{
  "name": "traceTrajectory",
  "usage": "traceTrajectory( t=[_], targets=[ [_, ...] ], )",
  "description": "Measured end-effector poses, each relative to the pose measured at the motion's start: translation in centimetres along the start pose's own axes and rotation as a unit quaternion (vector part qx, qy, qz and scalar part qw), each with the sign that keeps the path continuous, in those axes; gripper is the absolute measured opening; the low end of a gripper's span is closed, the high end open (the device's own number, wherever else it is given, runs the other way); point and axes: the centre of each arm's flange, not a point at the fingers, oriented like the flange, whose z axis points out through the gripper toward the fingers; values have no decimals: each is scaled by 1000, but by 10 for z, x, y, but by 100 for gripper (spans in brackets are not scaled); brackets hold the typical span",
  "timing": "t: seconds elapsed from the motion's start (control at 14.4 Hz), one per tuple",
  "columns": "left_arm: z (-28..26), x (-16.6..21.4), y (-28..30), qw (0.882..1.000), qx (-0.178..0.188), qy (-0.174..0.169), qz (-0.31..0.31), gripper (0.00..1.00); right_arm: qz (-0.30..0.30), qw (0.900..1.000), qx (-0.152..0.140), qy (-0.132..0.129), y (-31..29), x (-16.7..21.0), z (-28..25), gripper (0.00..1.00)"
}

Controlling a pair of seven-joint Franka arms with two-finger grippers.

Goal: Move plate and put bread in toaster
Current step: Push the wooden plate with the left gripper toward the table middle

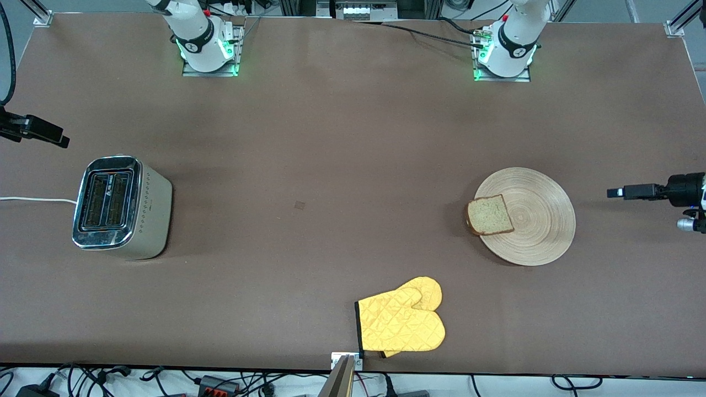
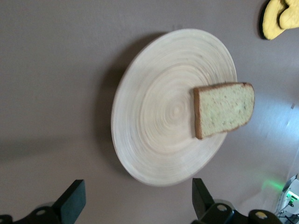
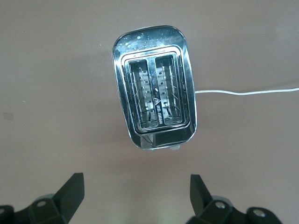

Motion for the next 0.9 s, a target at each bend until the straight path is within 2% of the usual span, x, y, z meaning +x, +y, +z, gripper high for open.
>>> traceTrajectory(
  t=[0.35, 0.7, 0.77, 0.9],
  targets=[
    [87, 9, -72, 992, -117, 35, 38, 100, 0, 1000, 0, 0, 0, 0, 0, 100],
    [136, 16, -83, 983, -179, 45, 21, 98, 1, 1000, 7, 0, -1, 0, 0, 100],
    [143, 17, -83, 981, -186, 43, 20, 91, 1, 1000, 8, 0, 0, 0, 0, 100],
    [148, 16, -82, 980, -194, 37, 21, 68, 2, 1000, 8, 0, 0, 0, 0, 100]
  ],
)
